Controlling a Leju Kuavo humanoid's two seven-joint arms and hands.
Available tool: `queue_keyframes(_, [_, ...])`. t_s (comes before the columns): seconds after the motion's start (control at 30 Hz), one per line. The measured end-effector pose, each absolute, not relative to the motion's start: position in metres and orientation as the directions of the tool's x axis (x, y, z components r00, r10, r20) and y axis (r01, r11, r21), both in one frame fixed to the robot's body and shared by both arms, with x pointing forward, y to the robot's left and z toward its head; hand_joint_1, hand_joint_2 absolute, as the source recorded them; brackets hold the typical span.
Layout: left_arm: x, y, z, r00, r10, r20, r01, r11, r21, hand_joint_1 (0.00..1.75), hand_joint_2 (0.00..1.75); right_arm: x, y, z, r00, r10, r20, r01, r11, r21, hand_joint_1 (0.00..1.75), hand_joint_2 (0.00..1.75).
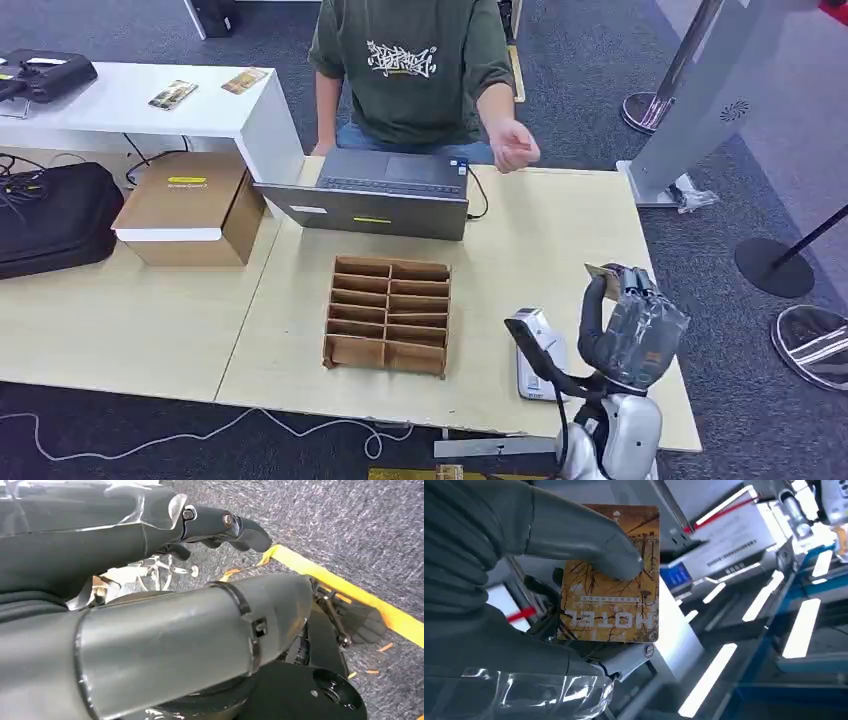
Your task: Pass the card to the sensor for recognition and then transmit it.
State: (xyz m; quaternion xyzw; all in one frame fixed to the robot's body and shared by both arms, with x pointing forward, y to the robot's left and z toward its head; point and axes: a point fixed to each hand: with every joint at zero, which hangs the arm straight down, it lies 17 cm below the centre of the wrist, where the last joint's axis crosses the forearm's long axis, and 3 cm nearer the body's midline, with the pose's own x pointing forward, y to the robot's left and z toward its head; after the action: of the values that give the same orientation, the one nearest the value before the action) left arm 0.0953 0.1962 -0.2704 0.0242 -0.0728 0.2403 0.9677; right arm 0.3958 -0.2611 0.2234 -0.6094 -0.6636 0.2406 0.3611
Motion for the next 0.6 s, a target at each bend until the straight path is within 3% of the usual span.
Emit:
queue_keyframes(0.07, [0.096, 0.196, -0.27, 0.876, 0.457, 0.154, -0.464, 0.886, 0.012, 0.0, 0.0, 0.392, -0.258, 0.231, -0.052, 0.995, 0.087, 0.65, 0.1, -0.754, 1.75, 1.75])
queue_keyframes(0.2, [0.097, 0.197, -0.27, 0.878, 0.453, 0.156, -0.46, 0.888, 0.012, 0.0, 0.0, 0.367, -0.248, 0.253, -0.218, 0.932, -0.289, 0.712, -0.051, -0.7, 1.75, 1.75])
queue_keyframes(0.27, [0.097, 0.196, -0.27, 0.874, 0.46, 0.155, -0.467, 0.884, 0.01, 0.0, 0.0, 0.364, -0.262, 0.255, -0.189, 0.927, -0.323, 0.716, -0.095, -0.692, 1.75, 1.75])
queue_keyframes(0.43, [0.099, 0.197, -0.27, 0.859, 0.489, 0.151, -0.496, 0.868, 0.006, 0.0, 0.0, 0.403, -0.323, 0.295, 0.002, 0.978, -0.207, 0.753, -0.138, -0.643, 1.75, 1.75])
queue_keyframes(0.5, [0.102, 0.196, -0.269, 0.86, 0.487, 0.154, -0.493, 0.87, 0.003, 0.0, 0.0, 0.445, -0.371, 0.346, 0.171, 0.985, -0.008, 0.796, -0.143, -0.588, 1.75, 1.75])
queue_keyframes(0.53, [0.103, 0.197, -0.269, 0.861, 0.483, 0.157, -0.49, 0.872, 0.004, 0.0, 0.0, 0.455, -0.384, 0.36, 0.25, 0.948, 0.195, 0.82, -0.1, -0.564, 1.75, 1.75])
queue_keyframes(0.6, [0.105, 0.197, -0.269, 0.864, 0.477, 0.161, -0.484, 0.875, 0.004, 0.0, 0.0, 0.471, -0.347, 0.349, 0.25, 0.89, 0.382, 0.824, 0.012, -0.566, 1.75, 1.75])
